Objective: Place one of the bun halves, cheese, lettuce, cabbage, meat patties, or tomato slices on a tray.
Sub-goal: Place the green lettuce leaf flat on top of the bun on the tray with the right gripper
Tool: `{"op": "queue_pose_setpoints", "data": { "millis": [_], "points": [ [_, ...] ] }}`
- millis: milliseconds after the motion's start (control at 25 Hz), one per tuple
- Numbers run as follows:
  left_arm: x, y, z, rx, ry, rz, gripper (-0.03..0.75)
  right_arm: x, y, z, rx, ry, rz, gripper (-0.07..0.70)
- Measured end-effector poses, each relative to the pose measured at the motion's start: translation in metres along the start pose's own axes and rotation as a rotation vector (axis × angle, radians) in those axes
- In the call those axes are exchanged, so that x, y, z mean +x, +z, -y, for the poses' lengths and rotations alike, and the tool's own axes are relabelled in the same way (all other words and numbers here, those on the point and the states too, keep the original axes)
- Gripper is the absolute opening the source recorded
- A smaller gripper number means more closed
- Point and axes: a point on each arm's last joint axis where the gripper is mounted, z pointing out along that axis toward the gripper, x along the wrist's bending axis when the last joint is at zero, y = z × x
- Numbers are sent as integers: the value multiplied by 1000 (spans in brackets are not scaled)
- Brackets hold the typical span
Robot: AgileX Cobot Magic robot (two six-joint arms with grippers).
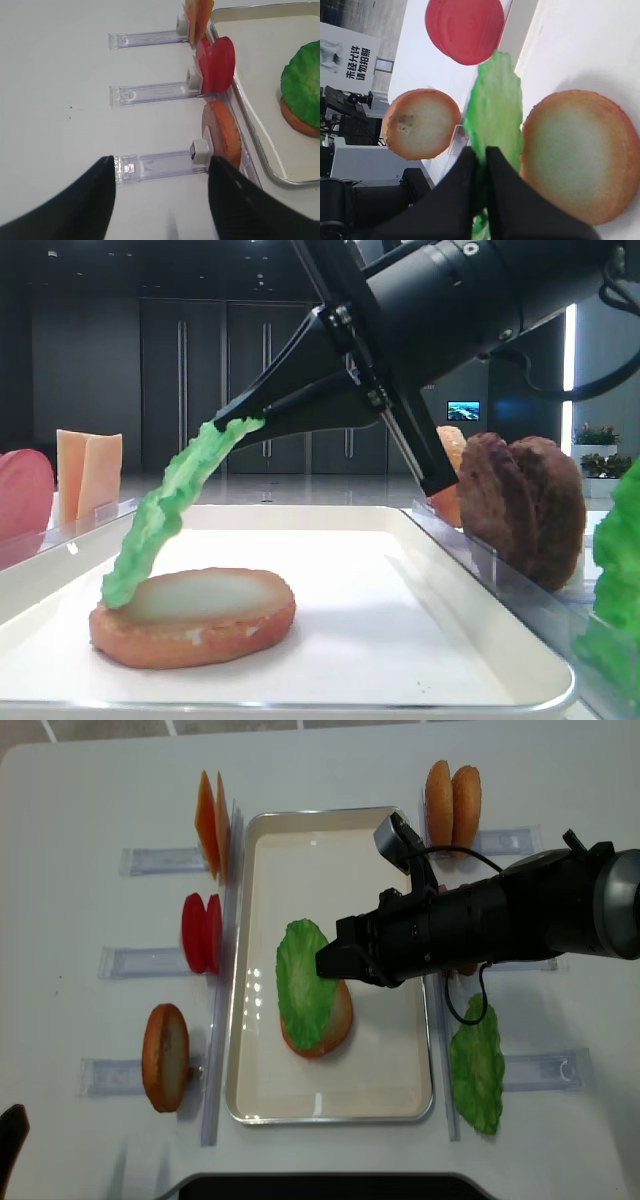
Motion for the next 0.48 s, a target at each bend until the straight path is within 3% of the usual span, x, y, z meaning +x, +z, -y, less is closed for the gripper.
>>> {"op": "queue_pose_setpoints", "data": {
  "millis": [480],
  "points": [
    [0, 0, 0, 0, 0, 0, 454, -5, -1, 7, -2, 18, 6, 24]
  ]
}}
